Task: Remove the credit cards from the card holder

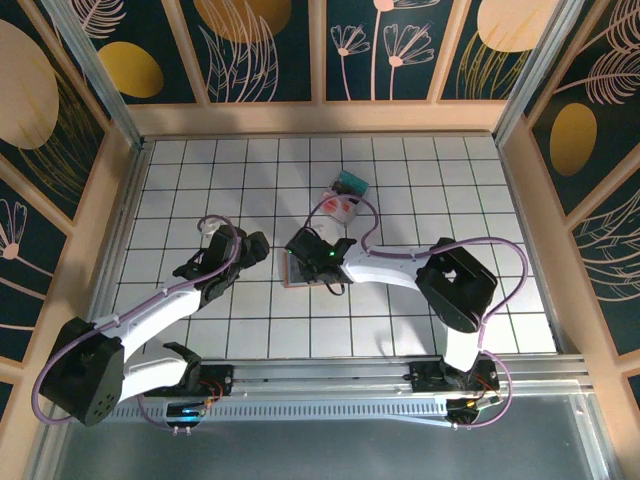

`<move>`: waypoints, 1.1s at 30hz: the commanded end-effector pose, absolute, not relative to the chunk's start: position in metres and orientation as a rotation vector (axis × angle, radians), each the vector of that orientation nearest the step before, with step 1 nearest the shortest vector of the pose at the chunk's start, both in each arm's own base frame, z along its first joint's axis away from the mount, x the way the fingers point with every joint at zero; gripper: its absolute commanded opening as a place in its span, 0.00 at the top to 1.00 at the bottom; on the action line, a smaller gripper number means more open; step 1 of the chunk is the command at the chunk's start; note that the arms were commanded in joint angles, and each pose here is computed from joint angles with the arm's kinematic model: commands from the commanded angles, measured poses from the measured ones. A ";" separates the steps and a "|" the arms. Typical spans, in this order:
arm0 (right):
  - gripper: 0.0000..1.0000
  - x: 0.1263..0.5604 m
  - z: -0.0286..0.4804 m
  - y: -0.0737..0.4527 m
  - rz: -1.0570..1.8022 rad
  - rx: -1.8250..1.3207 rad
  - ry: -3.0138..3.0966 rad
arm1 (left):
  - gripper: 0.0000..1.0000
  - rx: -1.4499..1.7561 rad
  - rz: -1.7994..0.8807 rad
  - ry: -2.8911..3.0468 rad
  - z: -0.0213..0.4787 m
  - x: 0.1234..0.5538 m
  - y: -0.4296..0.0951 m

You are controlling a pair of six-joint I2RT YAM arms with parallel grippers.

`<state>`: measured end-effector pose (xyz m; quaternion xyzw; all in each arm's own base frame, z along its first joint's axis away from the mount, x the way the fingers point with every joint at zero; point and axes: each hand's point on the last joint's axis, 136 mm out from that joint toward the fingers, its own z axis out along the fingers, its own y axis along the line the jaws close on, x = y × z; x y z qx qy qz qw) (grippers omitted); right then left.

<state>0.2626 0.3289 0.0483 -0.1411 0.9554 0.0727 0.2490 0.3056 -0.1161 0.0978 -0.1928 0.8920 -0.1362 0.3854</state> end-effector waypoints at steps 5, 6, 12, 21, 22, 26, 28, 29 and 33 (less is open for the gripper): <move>0.66 0.267 0.059 0.295 0.102 -0.298 2.583 | 0.01 -0.452 -0.389 2.234 0.117 0.315 -0.125; 0.66 0.268 0.059 0.291 0.098 -0.287 2.583 | 0.01 -0.444 -0.389 2.238 0.117 0.315 -0.128; 0.66 0.271 0.050 0.272 0.102 -0.234 2.604 | 0.01 -0.342 -0.314 2.288 0.107 0.312 -0.153; 0.68 0.269 0.025 0.250 0.046 -0.205 2.647 | 0.01 -0.309 -0.284 2.382 0.068 0.298 -0.166; 0.69 0.270 0.023 0.248 0.038 -0.202 2.648 | 0.03 -0.308 -0.289 2.385 0.066 0.297 -0.166; 0.69 0.278 0.025 0.246 0.066 -0.200 2.642 | 0.09 -0.288 -0.291 2.410 0.058 0.294 -0.168; 0.70 0.284 0.033 0.248 0.076 -0.203 2.631 | 0.15 -0.265 -0.319 2.422 0.055 0.293 -0.173; 0.70 0.286 0.040 0.250 0.081 -0.207 2.619 | 0.17 -0.253 -0.333 2.428 0.054 0.293 -0.177; 0.70 0.293 0.073 0.257 0.140 -0.197 2.561 | 0.25 -0.222 -0.339 2.456 0.046 0.287 -0.183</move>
